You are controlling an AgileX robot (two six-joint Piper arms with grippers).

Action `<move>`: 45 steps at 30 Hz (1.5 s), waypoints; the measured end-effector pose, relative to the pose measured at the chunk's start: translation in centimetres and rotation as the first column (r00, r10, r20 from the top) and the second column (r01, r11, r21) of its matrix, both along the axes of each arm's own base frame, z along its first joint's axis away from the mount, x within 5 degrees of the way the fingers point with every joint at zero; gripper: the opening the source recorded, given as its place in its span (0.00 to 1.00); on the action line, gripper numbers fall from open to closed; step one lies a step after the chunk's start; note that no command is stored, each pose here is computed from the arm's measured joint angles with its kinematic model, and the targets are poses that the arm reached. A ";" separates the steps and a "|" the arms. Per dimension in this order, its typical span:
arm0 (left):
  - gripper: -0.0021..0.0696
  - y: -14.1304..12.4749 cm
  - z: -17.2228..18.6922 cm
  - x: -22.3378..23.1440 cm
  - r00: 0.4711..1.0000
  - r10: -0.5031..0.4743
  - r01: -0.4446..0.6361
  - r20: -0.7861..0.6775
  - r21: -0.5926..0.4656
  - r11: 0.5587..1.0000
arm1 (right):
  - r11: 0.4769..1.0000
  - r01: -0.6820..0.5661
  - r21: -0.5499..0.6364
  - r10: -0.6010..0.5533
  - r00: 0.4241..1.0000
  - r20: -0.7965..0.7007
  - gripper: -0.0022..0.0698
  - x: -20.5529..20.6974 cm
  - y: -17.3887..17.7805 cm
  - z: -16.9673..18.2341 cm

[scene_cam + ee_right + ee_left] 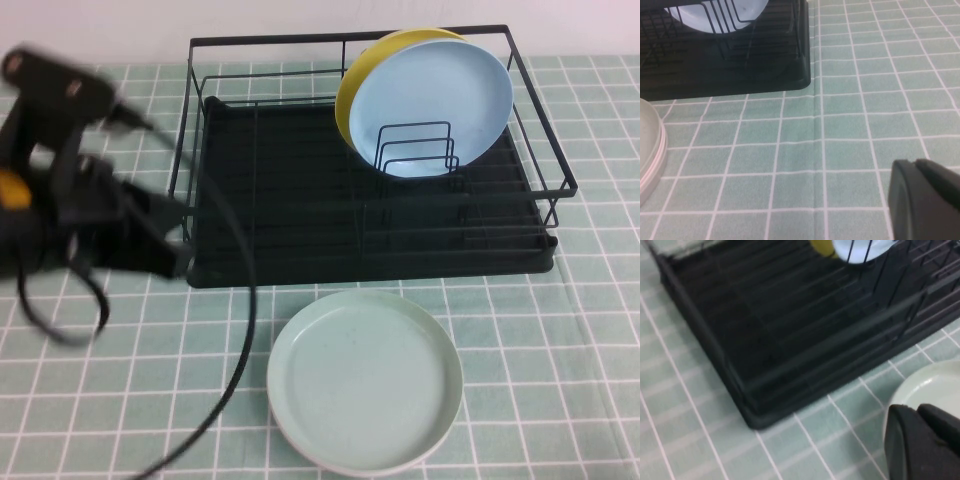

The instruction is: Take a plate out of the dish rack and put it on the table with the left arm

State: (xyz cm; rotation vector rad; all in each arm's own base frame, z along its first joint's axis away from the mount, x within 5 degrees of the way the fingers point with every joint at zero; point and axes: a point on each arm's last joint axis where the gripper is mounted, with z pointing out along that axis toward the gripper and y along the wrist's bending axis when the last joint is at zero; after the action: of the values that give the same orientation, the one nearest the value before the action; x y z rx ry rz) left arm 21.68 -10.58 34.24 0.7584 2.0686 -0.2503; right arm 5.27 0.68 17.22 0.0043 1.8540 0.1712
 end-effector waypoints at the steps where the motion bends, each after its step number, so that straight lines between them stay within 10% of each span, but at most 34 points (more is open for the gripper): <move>1: 0.03 0.3 -0.6 -0.6 1.000 0.029 -0.029 -0.008 -0.030 0.999 | 1.000 0.000 0.000 0.000 1.000 0.000 0.00 0.0 0.0 0.0; 9: 0.03 2.0 -4.7 -4.7 0.986 0.095 -0.107 -0.134 -0.083 0.991 | 1.000 0.000 0.000 0.000 1.000 0.000 0.00 0.0 0.0 0.0; 19: 0.03 4.5 -3.1 -8.2 0.988 0.117 -0.114 0.098 -0.033 0.993 | 1.000 0.000 0.000 0.000 1.000 0.000 0.00 0.0 0.0 0.0; 37: 0.03 9.9 -15.2 -15.2 0.796 0.513 -0.400 0.321 -0.358 0.844 | 1.000 0.000 0.000 0.000 1.000 0.000 0.00 0.0 0.0 0.0; 45: 0.03 10.5 -16.7 -16.3 0.789 0.554 -0.503 0.265 -0.239 0.831 | 1.000 0.000 0.000 0.000 1.000 0.000 0.00 0.0 0.0 0.0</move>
State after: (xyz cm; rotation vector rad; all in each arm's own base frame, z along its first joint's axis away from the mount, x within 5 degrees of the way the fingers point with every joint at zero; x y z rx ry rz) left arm 5.36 -0.06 17.56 0.0840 1.8293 0.0341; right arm 5.27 0.68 17.22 0.0043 1.8540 0.1712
